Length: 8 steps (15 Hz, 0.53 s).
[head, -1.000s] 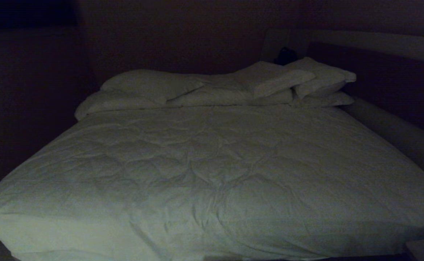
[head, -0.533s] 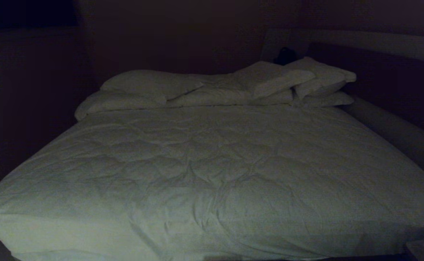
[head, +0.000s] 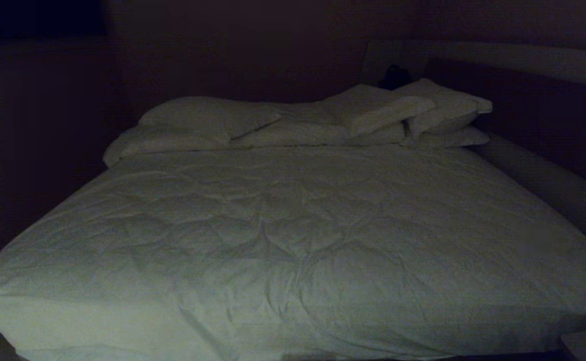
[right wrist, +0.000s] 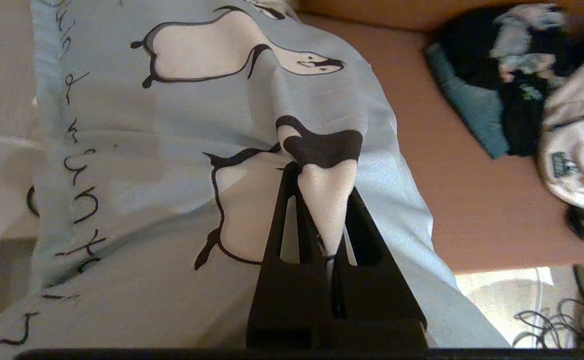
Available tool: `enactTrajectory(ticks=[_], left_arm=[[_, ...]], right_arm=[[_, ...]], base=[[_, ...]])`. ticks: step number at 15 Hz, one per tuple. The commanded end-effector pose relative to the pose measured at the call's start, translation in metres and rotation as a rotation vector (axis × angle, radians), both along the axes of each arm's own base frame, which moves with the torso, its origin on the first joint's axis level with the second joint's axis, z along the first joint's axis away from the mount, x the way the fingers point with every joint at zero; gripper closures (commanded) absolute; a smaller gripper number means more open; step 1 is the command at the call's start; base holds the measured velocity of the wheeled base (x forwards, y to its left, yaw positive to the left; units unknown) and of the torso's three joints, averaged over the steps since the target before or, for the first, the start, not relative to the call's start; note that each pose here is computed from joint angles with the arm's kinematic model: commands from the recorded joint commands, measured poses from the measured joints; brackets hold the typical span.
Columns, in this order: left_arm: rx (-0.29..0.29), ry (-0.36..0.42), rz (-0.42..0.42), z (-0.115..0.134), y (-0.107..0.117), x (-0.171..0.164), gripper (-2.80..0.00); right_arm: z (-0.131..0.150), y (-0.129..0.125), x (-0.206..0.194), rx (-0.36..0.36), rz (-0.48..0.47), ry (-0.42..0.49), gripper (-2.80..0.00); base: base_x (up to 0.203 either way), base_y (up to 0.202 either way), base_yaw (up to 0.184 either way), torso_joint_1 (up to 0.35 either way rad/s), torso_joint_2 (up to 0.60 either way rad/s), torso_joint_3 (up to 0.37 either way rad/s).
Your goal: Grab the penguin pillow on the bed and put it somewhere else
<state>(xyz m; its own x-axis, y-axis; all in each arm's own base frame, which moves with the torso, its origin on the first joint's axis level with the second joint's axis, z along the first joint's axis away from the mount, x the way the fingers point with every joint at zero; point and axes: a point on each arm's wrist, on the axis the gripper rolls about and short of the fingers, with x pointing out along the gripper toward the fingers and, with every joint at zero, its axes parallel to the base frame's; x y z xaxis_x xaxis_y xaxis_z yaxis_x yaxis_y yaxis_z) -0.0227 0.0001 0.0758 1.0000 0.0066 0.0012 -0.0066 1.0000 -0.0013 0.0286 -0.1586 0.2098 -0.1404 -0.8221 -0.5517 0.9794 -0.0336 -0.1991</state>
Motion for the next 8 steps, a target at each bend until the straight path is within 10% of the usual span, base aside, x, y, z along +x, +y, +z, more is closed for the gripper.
enactTrajectory(ticks=[1,8], left_arm=[[0.000,0.000,0.001,0.000,0.000,0.000,0.00],[0.000,0.000,0.001,0.000,0.000,0.000,0.00]], right_arm=[[-0.003,-0.010,-0.001,0.019,0.085,-0.048,0.00],[-0.012,-0.041,-0.017,0.034,0.124,-0.059,0.00]], base=[[0.000,0.000,0.000,0.000,0.00,0.000],[0.000,0.000,0.000,0.000,0.00,0.000]])
